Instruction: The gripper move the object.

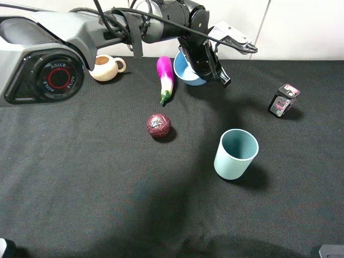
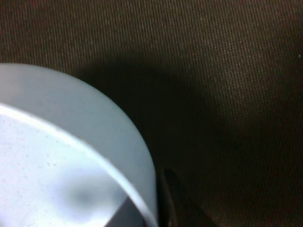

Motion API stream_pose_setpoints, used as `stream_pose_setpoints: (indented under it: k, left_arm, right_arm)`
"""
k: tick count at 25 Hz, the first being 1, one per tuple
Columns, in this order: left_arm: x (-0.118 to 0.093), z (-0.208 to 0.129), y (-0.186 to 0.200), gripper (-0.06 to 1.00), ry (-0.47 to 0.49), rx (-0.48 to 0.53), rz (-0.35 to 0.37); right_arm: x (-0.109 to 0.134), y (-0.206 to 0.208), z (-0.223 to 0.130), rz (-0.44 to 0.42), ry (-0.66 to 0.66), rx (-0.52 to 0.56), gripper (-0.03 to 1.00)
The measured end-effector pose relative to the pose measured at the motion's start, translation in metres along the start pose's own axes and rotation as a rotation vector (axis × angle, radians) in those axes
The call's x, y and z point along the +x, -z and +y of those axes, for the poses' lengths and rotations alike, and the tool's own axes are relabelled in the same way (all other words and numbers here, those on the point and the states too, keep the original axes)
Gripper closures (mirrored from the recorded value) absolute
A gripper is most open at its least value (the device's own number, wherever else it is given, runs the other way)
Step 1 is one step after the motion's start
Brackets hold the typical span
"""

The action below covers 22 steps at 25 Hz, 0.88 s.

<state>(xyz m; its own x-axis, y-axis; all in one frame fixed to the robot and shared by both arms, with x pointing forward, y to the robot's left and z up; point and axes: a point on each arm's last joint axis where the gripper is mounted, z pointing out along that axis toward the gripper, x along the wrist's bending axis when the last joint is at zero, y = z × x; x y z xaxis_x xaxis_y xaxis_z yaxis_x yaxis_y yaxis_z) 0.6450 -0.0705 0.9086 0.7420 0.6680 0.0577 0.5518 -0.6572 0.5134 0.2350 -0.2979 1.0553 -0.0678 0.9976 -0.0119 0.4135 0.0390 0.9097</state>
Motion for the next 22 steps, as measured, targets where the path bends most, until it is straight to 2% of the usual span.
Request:
stream_pose_setpoints:
  k: [5, 11, 14, 22]
  left_arm:
    - [-0.0001, -0.0006, 0.0, 0.77, 0.0, 0.006, -0.001]
    - [-0.0001, -0.0006, 0.0, 0.54, 0.001, 0.006, -0.001]
    - [-0.0001, -0.0005, 0.0, 0.46, 0.001, 0.005, -0.001]
    - [0.0, -0.0002, 0.0, 0.42, 0.001, 0.002, 0.0]
  right_arm:
    - [0.0, 0.0, 0.0, 0.0, 0.0, 0.0, 0.27]
    - [0.0, 0.0, 0.0, 0.0, 0.0, 0.0, 0.27]
    - [0.0, 0.0, 0.0, 0.0, 0.0, 0.0, 0.27]
    - [0.0, 0.0, 0.0, 0.0, 0.0, 0.0, 0.27]
